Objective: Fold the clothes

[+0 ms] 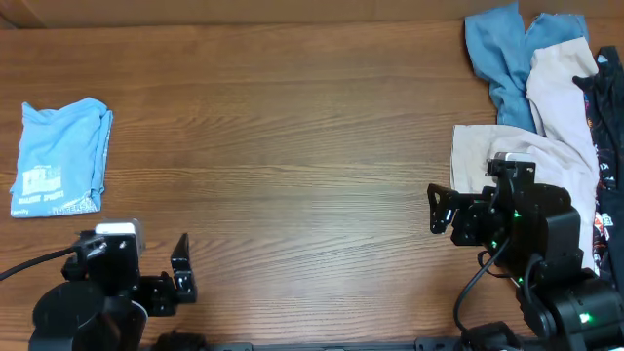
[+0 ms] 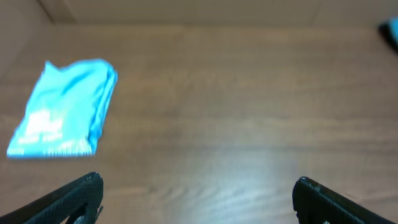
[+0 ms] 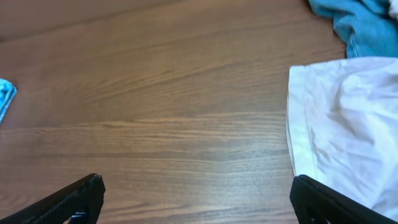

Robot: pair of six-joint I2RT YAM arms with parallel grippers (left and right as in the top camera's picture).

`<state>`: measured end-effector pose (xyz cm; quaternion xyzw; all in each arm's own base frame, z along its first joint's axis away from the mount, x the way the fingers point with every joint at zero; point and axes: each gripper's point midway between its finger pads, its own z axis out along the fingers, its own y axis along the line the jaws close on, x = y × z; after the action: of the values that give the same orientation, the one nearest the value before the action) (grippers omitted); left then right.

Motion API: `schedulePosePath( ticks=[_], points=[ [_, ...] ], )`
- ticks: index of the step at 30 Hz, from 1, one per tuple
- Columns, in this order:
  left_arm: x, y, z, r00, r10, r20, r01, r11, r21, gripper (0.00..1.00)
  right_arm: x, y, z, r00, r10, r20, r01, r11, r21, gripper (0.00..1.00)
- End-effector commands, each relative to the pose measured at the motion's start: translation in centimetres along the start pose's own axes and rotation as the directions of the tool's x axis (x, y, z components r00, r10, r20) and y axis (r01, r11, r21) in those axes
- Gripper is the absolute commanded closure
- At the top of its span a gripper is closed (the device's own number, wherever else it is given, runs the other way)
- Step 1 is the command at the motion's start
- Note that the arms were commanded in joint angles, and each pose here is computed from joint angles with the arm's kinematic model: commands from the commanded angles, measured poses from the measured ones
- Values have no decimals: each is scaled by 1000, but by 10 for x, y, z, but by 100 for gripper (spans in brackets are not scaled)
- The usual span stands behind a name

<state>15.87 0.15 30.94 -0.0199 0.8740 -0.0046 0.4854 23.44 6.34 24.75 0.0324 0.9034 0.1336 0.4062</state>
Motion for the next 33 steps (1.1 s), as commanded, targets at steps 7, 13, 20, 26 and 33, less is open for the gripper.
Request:
schedulePosePath(
  ticks=[7, 13, 20, 26, 33],
  points=[
    [41, 5, -2, 987, 3, -158, -7, 1000, -24, 0, 14, -2, 4, 998, 6, -65, -5, 1000, 8, 0],
    [48, 6, -3, 982, 4, -188, -9, 1000, -26, 0, 26, -13, 4, 994, 1, -111, 6, 998, 62, 0],
    [48, 6, -3, 982, 4, -188, -9, 1000, -26, 0, 15, -12, 5, 995, -71, -71, 75, 996, 58, 0],
    [48, 6, -3, 982, 4, -188, -9, 1000, -26, 0, 8, -16, 4, 992, -120, 29, 119, 992, 52, 0],
    [48, 6, -3, 982, 4, -188, -9, 1000, -26, 0, 21, -34, 8, 953, -81, 290, 77, 997, 26, 0]
  ],
)
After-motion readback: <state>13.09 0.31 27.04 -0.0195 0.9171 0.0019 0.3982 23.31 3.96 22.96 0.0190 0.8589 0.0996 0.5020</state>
